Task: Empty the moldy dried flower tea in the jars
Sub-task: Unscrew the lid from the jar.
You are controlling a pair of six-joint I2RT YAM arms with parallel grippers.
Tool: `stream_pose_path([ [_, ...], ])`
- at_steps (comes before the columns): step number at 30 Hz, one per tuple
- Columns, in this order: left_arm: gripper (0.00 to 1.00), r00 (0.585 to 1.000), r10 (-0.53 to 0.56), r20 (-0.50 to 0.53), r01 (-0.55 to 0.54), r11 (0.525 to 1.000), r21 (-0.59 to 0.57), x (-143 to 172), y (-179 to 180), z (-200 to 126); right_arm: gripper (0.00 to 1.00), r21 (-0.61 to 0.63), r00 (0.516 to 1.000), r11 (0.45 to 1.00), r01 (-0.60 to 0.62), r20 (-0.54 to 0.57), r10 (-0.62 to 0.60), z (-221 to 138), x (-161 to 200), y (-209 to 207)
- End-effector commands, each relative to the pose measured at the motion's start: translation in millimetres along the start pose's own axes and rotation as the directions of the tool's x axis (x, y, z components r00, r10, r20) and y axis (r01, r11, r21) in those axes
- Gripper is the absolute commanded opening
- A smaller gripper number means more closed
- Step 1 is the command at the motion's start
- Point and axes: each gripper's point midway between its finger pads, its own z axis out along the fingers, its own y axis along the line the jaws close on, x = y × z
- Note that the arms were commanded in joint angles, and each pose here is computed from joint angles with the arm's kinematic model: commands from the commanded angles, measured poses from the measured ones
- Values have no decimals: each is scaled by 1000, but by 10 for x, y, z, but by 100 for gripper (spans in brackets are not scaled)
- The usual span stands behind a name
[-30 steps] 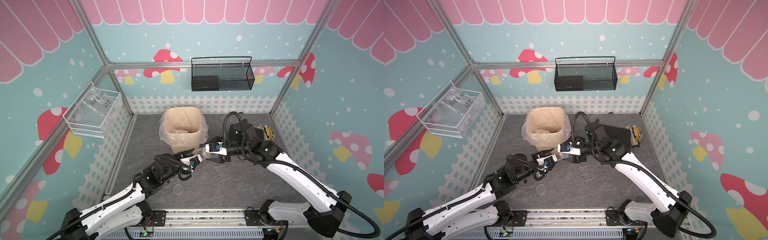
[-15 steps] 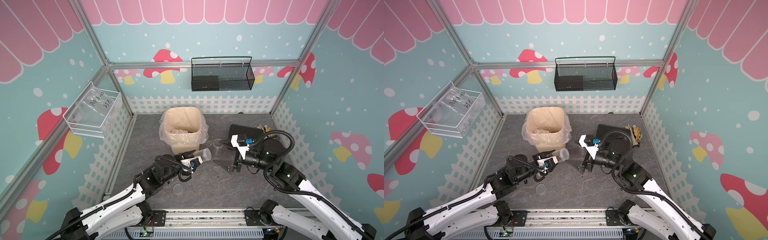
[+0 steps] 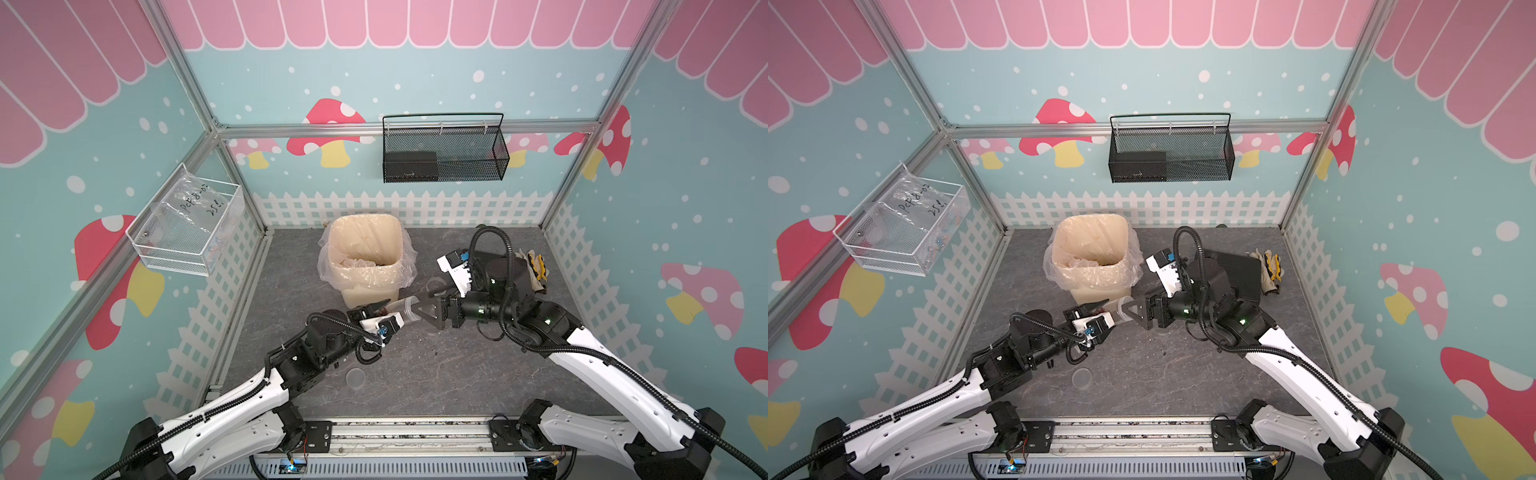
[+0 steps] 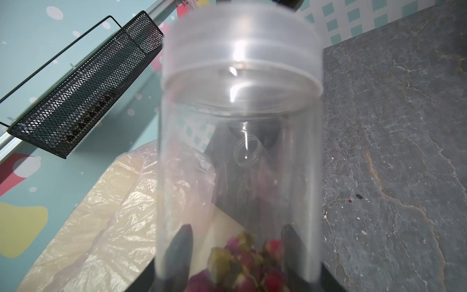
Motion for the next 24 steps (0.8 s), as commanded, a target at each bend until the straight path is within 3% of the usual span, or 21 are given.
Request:
stream_pose_path([
  [1, 0, 1000, 22, 21, -22, 1000, -5, -30, -5, -28, 85, -52, 998, 998, -42, -50, 39, 53, 54, 68],
  [5, 0, 1000, 22, 18, -22, 1000, -3, -22, -11, -28, 78, -90, 996, 995, -47, -76, 41, 126, 82, 96],
  [13, 0, 1000, 22, 16, -22, 1000, 2, -17, -22, -23, 51, -149, 995, 988, -27, -98, 12, 179, 117, 158],
  [17, 0, 1000, 20, 16, -20, 1000, 8, -15, -33, -20, 38, -155, 992, 985, 81, -81, -94, 171, 96, 164],
  [19, 0, 1000, 18, 16, -19, 1000, 10, -15, -37, -19, 33, -145, 974, 968, 204, -66, -215, 157, 60, 159],
  [21, 0, 1000, 18, 21, -18, 1000, 14, -25, -42, -19, 29, -126, 916, 912, 389, -48, -398, 128, 24, 143],
  [23, 0, 1000, 16, 22, -16, 1000, 20, -27, -53, -15, 26, -104, 795, 793, 600, -35, -606, 88, 18, 110],
  [24, 0, 1000, 15, 23, -16, 1000, 22, -26, -58, -15, 25, -78, 698, 698, 712, -31, -715, 64, 12, 72],
])
